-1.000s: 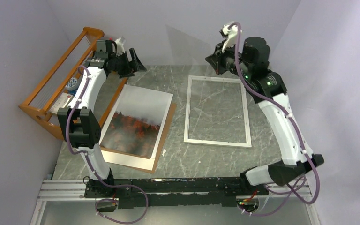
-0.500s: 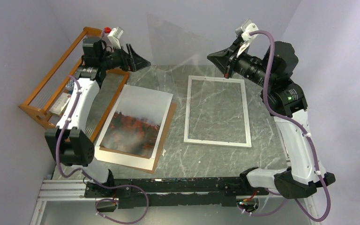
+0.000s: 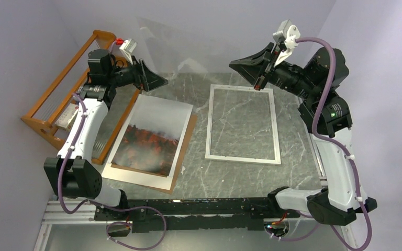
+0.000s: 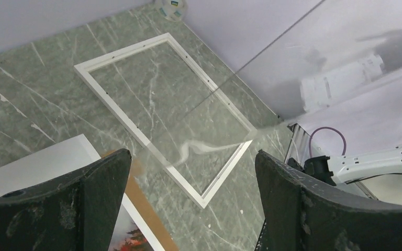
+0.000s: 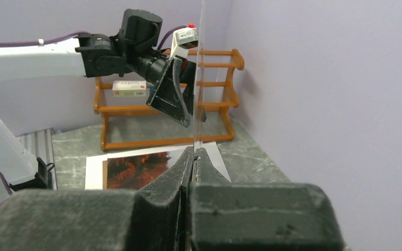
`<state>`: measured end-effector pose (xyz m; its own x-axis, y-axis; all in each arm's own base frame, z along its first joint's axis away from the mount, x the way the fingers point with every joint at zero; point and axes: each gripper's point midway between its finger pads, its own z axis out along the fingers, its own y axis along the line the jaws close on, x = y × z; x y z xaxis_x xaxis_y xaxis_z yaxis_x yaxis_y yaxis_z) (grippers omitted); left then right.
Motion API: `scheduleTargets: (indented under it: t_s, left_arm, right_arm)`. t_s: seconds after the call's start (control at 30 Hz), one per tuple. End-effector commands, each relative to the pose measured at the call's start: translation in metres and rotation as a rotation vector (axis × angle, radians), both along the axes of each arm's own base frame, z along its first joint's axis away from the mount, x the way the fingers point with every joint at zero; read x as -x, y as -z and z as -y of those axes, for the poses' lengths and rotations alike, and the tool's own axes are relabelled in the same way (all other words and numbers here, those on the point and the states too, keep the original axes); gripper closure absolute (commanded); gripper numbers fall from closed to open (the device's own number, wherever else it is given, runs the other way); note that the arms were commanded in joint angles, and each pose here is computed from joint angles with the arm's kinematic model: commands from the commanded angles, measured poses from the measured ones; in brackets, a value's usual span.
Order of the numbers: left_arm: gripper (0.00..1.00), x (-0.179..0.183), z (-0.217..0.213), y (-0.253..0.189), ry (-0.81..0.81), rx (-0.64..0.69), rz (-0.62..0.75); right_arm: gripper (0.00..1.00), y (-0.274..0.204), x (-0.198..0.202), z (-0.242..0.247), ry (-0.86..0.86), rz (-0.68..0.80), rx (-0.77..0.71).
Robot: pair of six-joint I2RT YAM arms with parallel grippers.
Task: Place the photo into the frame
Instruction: Pick up the photo frame item at the center of the board.
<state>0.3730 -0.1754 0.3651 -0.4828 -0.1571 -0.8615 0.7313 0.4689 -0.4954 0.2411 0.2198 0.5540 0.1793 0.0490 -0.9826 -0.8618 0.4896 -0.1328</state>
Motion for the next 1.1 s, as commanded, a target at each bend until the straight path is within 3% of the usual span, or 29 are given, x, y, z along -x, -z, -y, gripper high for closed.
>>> scheduleTargets:
  t_s: [0.0,0.33,0.63,0.7,1.07]
  left_arm:
    - [0.06,0.02,-0.007,-0.036,0.018,-0.005,0.136]
    - [0.08,0.046,-0.03,-0.075,0.102,0.054,0.269]
    - [0.17,0.085,-0.019,-0.105,0.284,0.136,0.257]
    - [0.24,0.09,-0.019,-0.11,0.308,0.134,0.257]
    - [0.8,0.09,-0.019,-0.108,0.327,0.125,0.229]
  right_arm:
    - [1.0,-0.042,0.031,0.004,-0.065,0.123,-0.073]
    - [1.0,-0.05,0.048,0.0,-0.135,0.104,-0.116]
    - [1.0,-0.057,0.055,-0.001,-0.173,0.107,-0.155]
    - [1.0,-0.057,0.053,-0.001,-0.168,0.108,-0.159]
    - [1.0,-0.046,0.027,0.001,-0.092,0.067,-0.187]
